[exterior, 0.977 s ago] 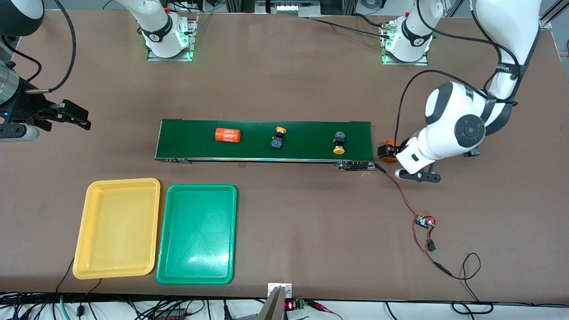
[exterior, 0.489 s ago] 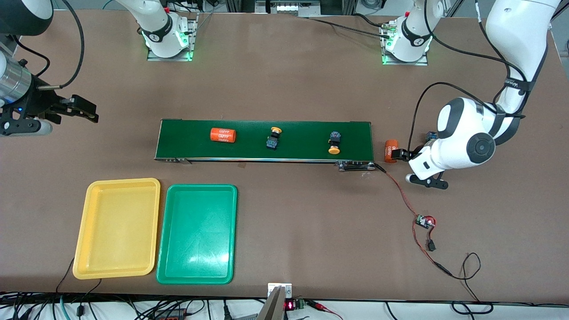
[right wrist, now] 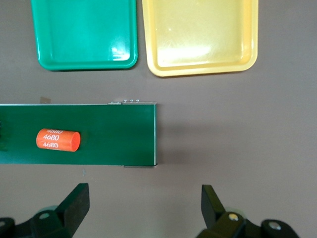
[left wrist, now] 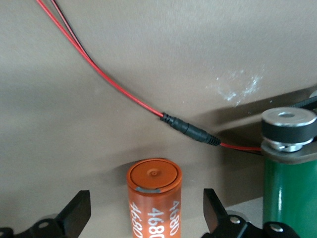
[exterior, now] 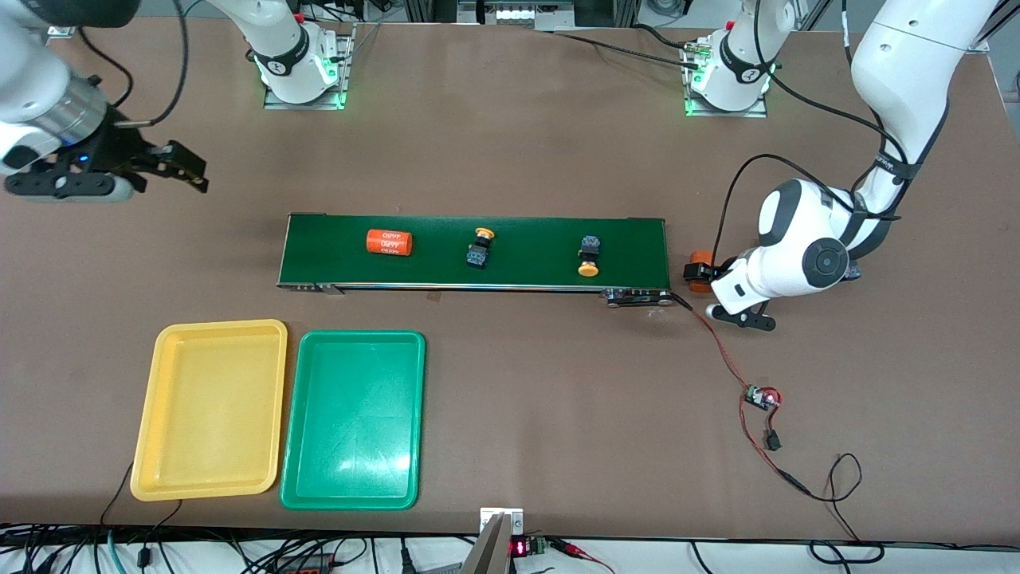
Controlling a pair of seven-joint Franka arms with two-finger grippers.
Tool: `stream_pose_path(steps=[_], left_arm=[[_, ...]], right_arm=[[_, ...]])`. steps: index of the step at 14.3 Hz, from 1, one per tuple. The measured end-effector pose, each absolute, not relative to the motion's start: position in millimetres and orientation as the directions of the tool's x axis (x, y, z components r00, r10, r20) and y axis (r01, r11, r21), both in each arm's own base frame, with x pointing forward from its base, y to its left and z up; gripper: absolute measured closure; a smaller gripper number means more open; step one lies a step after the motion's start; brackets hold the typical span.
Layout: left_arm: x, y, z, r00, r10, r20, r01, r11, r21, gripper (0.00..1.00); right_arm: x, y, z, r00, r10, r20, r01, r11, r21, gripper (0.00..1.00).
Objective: Sort buttons by color to trays
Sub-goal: 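Grasp the second orange battery with the left gripper while the right gripper rises, then place the battery on the belt with the left gripper while the right gripper approaches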
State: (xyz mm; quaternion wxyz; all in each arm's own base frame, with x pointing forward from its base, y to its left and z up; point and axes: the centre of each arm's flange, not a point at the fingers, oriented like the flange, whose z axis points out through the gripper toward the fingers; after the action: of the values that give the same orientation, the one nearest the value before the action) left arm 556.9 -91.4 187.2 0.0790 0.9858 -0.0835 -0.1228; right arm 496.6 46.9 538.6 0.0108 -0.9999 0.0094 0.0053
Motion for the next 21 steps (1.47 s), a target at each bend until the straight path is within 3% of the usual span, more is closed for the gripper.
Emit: stream_pose_path(steps=[4,5,9,15,21], left_arm=[[551.7,-89.8,177.7,0.952,-0.179,-0.248,-0.136,-0.974,0.180,0.00],[551.8,-88.6,177.3,0.952,-0.177,-0.249,-0.134,-0.974,0.180,0.07],[552.4,-87.3,178.0,0.953,-0.178,-0.247,-0.135,-0.974,0.181,0.51],[579.9,-82.2,219.8,0.893,-0.436,-0.110,-0.419,-0.896,0.146,0.51],[576.8,-141.1,265.4,0.550,-0.835,-0.015,-0.826,-0.546,0.137,0.51]], right_arm=[[461.4,58.7,523.4,0.997,-0.077,0.010,-0.077,-0.997,-0.023,0.00],[456.8,65.3,522.6,0.996,-0.086,0.010,-0.085,-0.996,-0.019,0.00],[447.5,104.9,518.3,0.998,-0.058,0.014,-0.058,-0.998,0.005,0.00],[451.6,107.7,516.1,0.998,-0.055,0.030,-0.055,-0.998,0.001,0.00],[456.0,109.9,510.8,0.998,-0.050,0.026,-0.050,-0.999,0.002,0.00]])
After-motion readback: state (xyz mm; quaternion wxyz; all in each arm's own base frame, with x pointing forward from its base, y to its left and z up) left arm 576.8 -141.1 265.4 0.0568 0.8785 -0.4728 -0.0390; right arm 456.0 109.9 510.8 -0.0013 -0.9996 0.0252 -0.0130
